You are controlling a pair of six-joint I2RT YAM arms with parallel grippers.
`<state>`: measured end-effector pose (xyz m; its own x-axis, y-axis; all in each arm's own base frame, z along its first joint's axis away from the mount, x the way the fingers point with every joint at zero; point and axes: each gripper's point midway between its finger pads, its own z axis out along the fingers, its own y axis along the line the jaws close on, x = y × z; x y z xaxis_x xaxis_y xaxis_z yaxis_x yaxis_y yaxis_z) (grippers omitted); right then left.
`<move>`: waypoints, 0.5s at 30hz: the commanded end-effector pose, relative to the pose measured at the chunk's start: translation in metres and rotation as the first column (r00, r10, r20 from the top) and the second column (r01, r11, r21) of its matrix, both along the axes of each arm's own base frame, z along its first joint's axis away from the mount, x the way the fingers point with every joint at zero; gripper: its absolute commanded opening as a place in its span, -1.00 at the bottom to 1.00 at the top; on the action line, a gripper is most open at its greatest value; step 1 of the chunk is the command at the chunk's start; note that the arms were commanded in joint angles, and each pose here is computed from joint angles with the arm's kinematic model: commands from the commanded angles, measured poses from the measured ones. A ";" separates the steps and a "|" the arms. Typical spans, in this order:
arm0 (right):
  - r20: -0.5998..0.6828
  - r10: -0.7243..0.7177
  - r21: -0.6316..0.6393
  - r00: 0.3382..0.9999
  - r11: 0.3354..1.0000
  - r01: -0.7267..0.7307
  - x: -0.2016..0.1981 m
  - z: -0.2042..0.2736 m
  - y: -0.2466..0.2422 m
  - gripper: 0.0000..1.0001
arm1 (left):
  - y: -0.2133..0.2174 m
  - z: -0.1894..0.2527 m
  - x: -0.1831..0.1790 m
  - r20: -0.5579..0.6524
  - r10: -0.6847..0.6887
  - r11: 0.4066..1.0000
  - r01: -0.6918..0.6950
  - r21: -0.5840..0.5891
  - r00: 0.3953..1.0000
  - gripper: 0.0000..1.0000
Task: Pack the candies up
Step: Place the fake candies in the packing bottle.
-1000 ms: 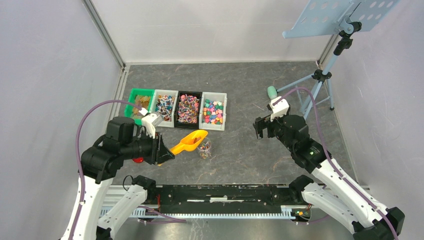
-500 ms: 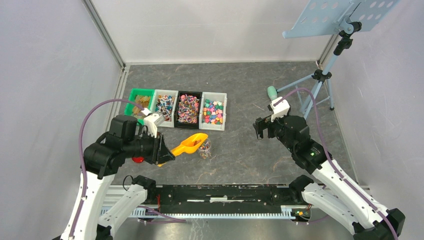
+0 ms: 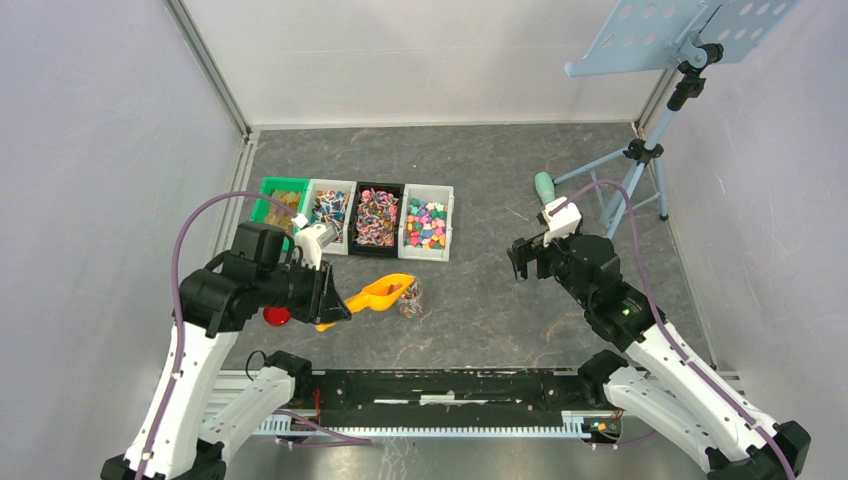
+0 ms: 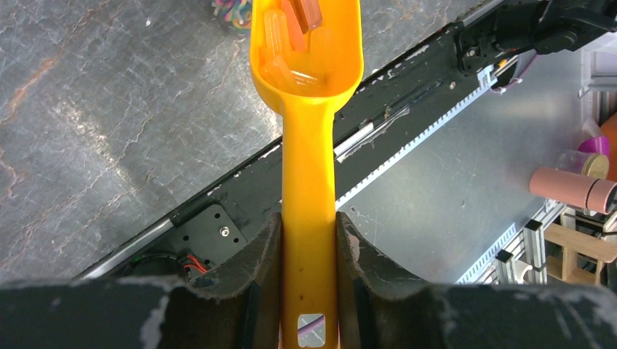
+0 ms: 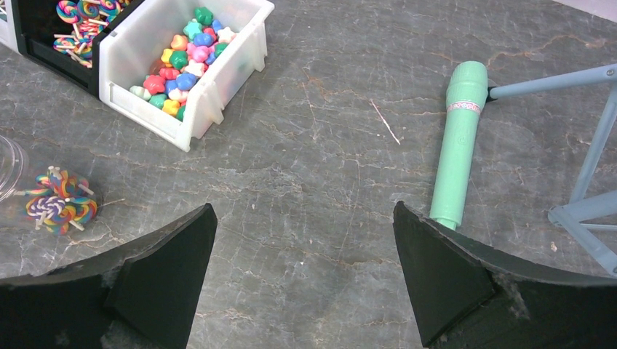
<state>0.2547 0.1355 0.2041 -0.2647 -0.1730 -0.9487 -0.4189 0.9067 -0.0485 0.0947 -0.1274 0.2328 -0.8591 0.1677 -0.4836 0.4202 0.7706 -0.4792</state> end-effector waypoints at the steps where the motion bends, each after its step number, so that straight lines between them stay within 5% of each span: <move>1: 0.041 -0.008 0.042 0.999 0.999 0.006 0.002 0.009 0.001 0.96 | 0.001 0.005 0.004 0.020 -0.008 1.000 0.008 0.014 1.000 -0.95; 15: 0.036 -0.006 0.030 0.999 1.000 0.005 0.002 0.002 0.000 0.96 | 0.000 0.005 0.012 -0.009 0.010 0.999 -0.009 0.033 1.000 -0.95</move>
